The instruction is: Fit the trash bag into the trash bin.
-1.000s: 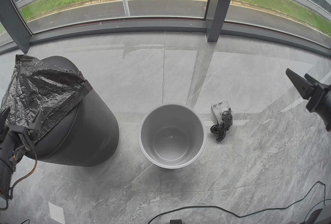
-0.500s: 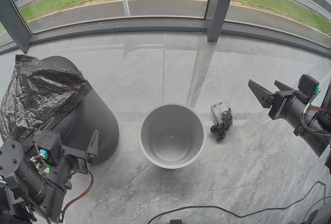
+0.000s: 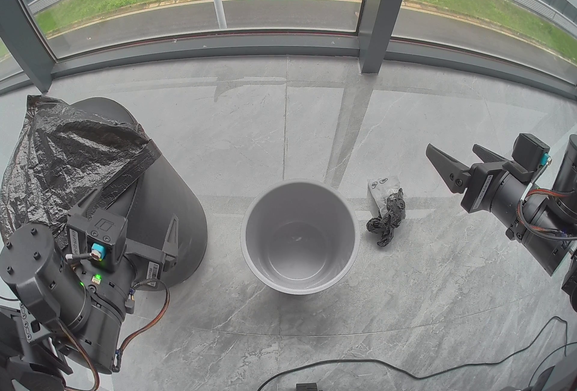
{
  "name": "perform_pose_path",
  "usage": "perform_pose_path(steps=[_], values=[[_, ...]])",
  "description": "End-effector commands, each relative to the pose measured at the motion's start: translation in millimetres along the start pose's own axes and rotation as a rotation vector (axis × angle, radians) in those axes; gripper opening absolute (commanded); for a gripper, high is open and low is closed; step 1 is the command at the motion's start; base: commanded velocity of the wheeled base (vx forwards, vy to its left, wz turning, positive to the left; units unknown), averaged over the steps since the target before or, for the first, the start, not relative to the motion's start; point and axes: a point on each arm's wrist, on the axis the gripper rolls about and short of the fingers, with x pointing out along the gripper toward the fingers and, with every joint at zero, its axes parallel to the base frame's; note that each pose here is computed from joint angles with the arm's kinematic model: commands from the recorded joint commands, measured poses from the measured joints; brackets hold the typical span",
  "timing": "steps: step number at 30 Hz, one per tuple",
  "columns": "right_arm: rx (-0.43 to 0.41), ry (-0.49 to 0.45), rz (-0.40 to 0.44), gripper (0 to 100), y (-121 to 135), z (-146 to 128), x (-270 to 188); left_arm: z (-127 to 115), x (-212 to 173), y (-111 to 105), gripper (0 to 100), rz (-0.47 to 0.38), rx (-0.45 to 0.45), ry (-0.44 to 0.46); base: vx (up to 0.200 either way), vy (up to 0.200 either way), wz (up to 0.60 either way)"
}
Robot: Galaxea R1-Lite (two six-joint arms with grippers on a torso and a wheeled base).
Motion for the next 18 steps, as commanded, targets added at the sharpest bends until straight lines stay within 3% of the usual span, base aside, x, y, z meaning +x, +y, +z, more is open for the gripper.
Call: perform_pose_path(steps=[1,5,13,18], values=[[0.002,-0.005,0.001,100,0,1,-1,3,8,4,100,0.035,0.009,0.005,0.000,0.000,0.00],[0.003,-0.009,-0.003,100,-1,2,-1,4,9,2,100,0.037,0.027,0.008,0.000,0.000,0.00],[0.002,-0.006,-0.002,100,-1,2,-1,-4,26,14,100,0.122,0.202,0.071,0.000,0.000,0.00],[-0.001,-0.001,-0.002,100,-1,1,0,1,36,13,100,0.143,0.205,0.070,0.000,0.000,0.00]])
